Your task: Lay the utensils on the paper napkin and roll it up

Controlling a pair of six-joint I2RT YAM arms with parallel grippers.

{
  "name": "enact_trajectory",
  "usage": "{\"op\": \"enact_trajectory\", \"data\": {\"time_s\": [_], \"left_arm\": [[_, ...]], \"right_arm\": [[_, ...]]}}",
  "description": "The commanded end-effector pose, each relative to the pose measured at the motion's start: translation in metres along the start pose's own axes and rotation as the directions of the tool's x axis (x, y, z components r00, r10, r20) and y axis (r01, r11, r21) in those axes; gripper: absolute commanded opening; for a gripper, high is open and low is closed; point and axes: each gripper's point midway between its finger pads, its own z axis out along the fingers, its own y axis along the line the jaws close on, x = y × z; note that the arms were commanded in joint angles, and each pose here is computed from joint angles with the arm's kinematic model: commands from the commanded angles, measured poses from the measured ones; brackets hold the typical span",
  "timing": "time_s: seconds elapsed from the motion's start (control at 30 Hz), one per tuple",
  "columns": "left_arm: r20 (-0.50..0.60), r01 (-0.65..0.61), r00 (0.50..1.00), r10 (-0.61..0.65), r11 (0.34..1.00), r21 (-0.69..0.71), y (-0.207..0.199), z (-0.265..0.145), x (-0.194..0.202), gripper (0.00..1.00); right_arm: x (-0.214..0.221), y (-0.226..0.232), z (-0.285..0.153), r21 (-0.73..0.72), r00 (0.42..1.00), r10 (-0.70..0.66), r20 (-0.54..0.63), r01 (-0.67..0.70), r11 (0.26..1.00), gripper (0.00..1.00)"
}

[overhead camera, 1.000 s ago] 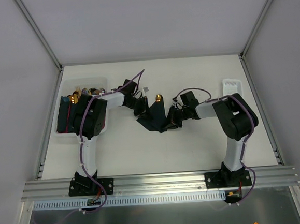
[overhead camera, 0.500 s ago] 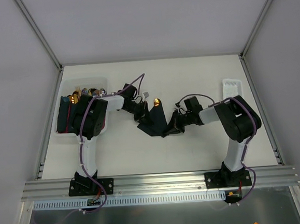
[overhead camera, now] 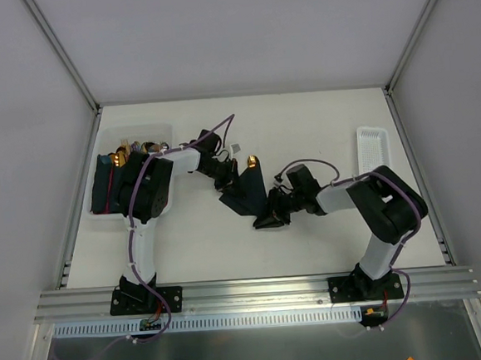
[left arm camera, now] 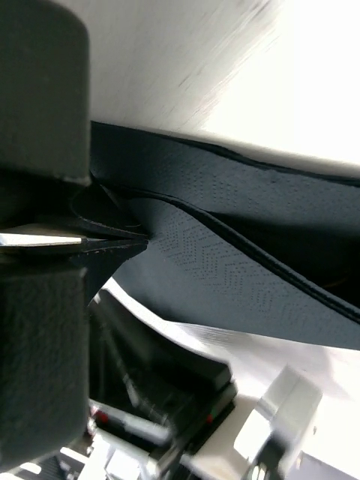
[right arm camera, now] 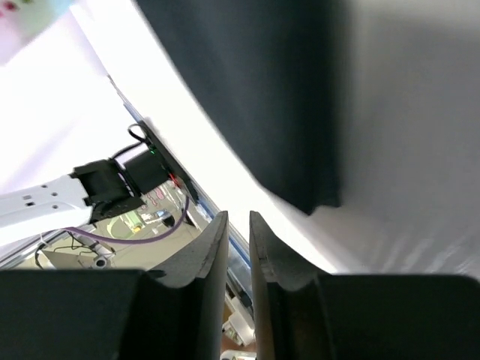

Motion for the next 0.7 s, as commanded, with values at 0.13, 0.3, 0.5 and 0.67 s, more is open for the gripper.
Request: {"op": "enact_trajectory", "data": {"time_s": [0.13, 0.3, 0.5, 0.67], "left_arm": [[-0.002, -0.061, 0.998, 0.061, 0.994, -0.091, 0.019, 0.003, -0.006, 0.0], [-0.016, -0.085, 0.996, 0.084, 0.991, -0.108, 0.022, 0.003, -0.008, 0.0], [-0.068, -0.104, 0.993, 0.096, 0.987, -0.119, 0.028, 0.007, -0.007, 0.0], [-0.088, -0.112, 0.991, 0.102, 0.986, -0.122, 0.033, 0.008, -0.001, 0.0]], "right_arm": [[-0.054, 0.046, -0.046, -0.034, 0.967, -0.114, 0.23, 0.125, 0.992, 0.25], [-0.09, 0.028, -0.075, 0.113, 0.929, -0.166, 0.33, 0.136, 0.984, 0.41], [-0.113, 0.042, -0.076, 0.115, 0.93, -0.216, 0.298, 0.19, 0.975, 0.39], [-0.139, 0.077, -0.066, 0.057, 0.924, -0.268, 0.272, 0.263, 0.963, 0.33]]}}
